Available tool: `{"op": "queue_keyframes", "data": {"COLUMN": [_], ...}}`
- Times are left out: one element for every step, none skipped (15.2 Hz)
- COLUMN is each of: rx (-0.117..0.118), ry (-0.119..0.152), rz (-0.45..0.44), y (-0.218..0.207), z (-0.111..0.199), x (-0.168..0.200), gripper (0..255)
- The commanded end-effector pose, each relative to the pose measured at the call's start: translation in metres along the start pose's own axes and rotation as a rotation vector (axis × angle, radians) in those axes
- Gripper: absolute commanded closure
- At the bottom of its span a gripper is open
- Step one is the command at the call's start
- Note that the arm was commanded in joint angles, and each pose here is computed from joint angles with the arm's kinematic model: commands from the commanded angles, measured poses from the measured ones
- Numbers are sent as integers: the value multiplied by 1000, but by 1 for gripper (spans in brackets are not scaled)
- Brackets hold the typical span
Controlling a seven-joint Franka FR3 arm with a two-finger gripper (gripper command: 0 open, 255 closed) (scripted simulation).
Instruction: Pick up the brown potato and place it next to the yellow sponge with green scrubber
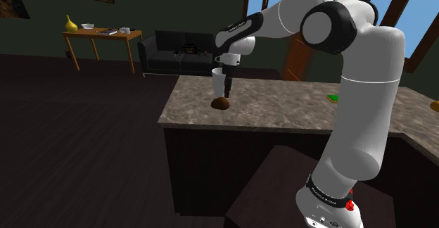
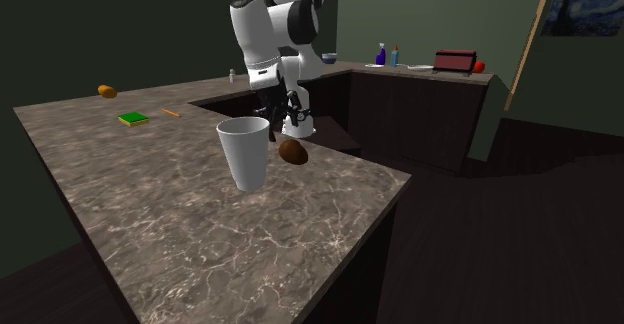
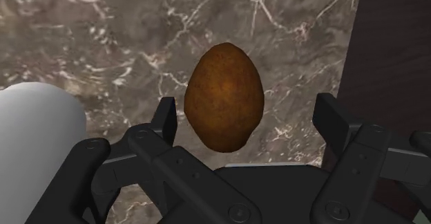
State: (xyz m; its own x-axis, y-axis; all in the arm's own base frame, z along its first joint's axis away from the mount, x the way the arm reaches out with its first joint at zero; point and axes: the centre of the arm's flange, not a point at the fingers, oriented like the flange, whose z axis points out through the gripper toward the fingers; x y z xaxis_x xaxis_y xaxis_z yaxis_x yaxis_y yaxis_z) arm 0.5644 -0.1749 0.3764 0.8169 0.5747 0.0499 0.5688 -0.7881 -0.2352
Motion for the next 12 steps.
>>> {"op": "queue_keyframes", "data": {"rx": [9,9,9,9,9,9,9,9,9,9,9,9], "ry": [-7,-7,-7,-7,-7,-7,-7,-7,-7,-7,-7,-7], "rz": [-30,-30,-30,-30,-30,-30,-30,-30,-30,-30,-30,-30], "y": [13,13,13,13,13,13,13,13,13,13,13,13], "z": [11,16,21,27,32,37,42,51,51,51,51,51], "x": [9,9,9,9,9,9,9,9,9,9,9,9], "gripper": [0,0,0,0,0,0,0,0,0,0,0,0]}}
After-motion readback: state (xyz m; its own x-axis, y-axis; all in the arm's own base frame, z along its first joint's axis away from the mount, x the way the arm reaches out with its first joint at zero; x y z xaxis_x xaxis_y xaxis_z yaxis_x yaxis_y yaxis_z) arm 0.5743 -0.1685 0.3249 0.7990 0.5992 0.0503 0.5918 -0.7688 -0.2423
